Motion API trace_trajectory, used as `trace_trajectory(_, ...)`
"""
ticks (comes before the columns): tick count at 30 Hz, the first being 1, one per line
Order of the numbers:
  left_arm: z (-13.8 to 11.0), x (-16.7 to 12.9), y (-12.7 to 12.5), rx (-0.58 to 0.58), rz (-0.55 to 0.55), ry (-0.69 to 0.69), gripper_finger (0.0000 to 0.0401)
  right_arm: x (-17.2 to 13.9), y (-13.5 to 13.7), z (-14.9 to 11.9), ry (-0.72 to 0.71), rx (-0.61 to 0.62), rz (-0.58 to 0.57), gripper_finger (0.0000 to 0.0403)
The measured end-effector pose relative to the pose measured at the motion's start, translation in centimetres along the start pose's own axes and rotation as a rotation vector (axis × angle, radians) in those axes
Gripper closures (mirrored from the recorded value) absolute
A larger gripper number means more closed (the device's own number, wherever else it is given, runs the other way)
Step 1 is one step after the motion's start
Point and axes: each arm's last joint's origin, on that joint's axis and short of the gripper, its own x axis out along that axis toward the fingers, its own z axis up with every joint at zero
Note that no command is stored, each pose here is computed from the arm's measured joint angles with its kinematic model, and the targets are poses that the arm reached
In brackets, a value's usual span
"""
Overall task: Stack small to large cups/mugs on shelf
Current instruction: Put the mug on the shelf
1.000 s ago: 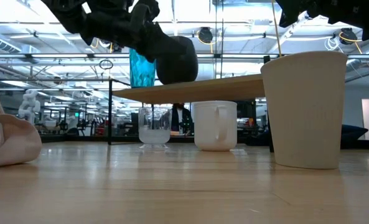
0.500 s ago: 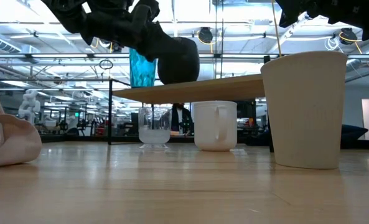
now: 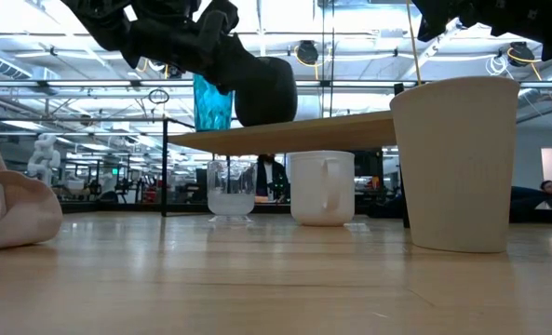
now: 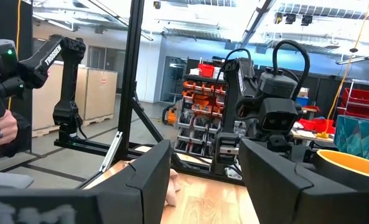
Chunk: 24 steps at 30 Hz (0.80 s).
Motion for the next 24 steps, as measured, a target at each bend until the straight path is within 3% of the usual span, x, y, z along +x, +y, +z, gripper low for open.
trace_trajectory(24,-0.58,-0.15,0.22,-0.016,-0.027,0.058,0.0276,0.00,0.02,-0.14,0.014,0.001,0.002,0.0220)
